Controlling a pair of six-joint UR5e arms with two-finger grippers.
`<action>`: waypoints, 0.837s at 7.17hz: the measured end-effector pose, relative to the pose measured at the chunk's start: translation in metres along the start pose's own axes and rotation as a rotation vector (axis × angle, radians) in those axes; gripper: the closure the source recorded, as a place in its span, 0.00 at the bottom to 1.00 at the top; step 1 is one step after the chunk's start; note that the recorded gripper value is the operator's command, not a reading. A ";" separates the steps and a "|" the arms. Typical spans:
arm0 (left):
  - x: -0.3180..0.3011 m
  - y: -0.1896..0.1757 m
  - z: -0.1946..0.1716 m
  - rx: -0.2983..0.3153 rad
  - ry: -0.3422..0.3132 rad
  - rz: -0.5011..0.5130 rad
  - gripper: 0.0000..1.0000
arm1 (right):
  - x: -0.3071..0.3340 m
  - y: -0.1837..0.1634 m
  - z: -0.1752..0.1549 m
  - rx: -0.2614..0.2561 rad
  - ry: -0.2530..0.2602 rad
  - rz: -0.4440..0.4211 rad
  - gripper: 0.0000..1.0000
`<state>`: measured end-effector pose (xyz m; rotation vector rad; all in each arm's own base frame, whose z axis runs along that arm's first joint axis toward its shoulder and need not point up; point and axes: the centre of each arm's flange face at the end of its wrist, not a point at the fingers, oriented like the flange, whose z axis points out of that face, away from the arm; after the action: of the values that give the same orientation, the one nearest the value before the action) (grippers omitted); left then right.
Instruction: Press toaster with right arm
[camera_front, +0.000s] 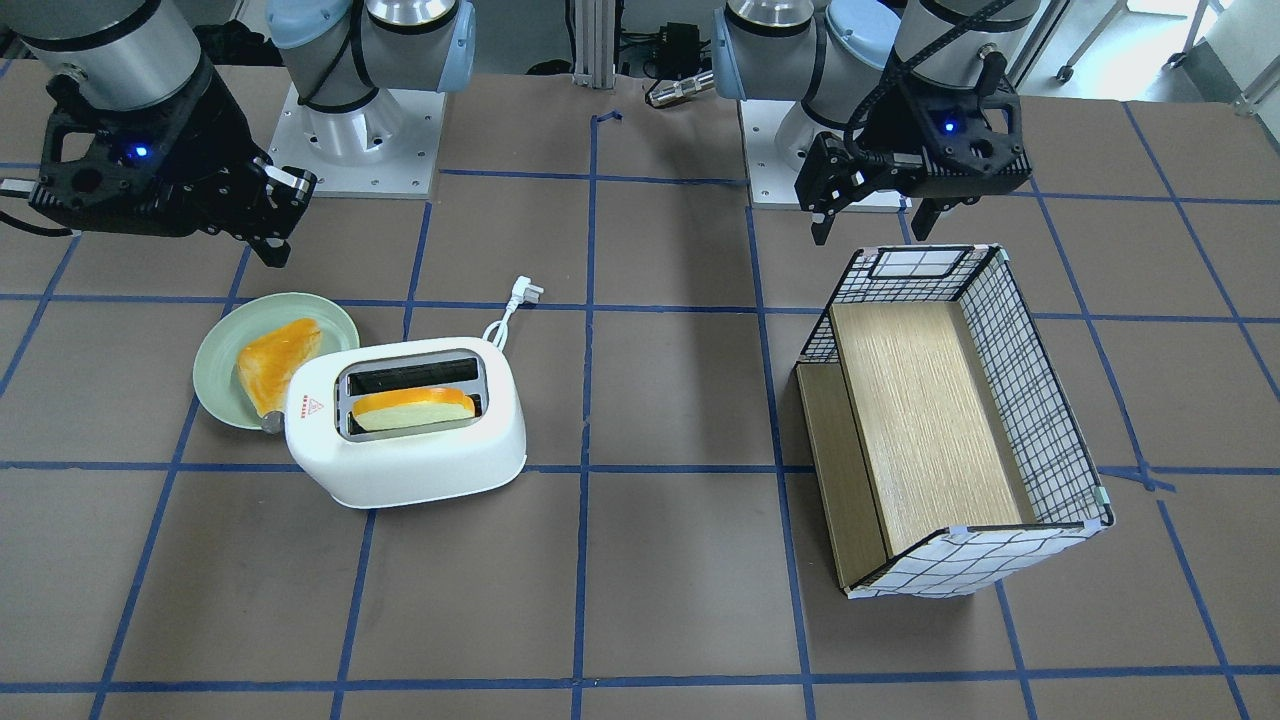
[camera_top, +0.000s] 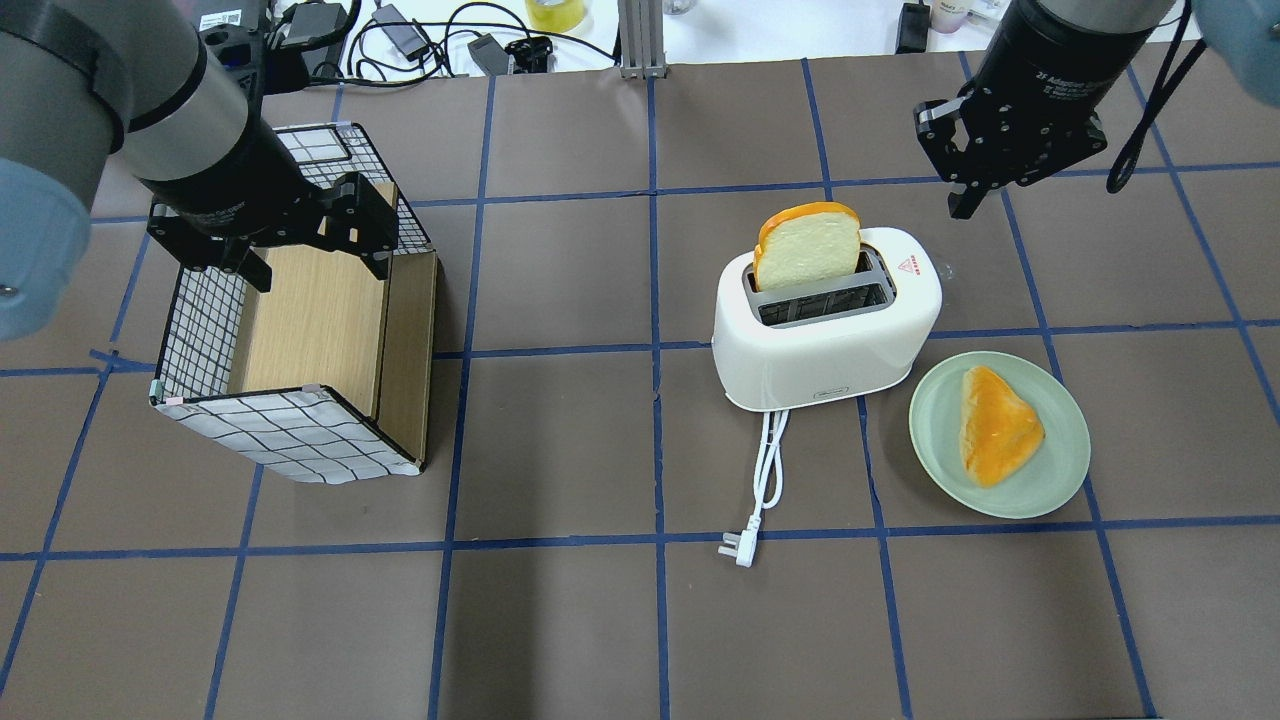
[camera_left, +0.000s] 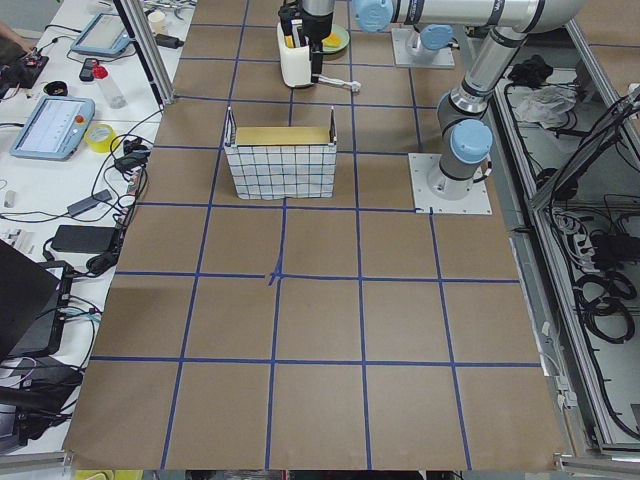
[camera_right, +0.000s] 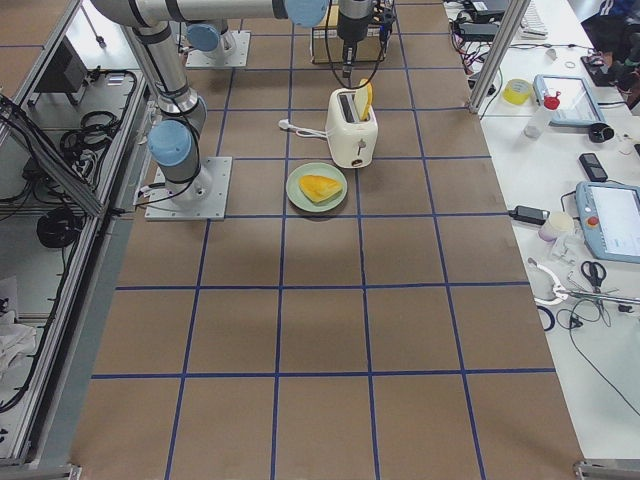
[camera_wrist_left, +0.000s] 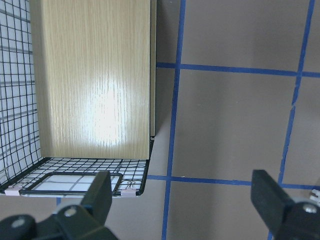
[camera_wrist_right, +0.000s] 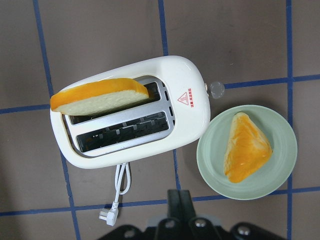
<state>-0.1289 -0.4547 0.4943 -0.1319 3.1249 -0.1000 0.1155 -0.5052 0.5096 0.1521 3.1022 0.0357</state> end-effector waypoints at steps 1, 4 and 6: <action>0.000 0.000 0.000 0.000 -0.001 0.000 0.00 | 0.001 -0.001 0.000 0.006 0.020 0.001 0.00; 0.000 0.000 0.000 0.000 -0.001 0.000 0.00 | 0.001 -0.010 -0.003 0.093 0.030 0.003 0.00; 0.000 0.000 0.000 0.000 -0.001 0.000 0.00 | 0.001 -0.012 -0.003 0.108 0.031 -0.007 0.00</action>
<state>-0.1288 -0.4547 0.4943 -0.1320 3.1237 -0.1001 0.1130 -0.5172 0.5124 0.1456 3.1359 -0.1309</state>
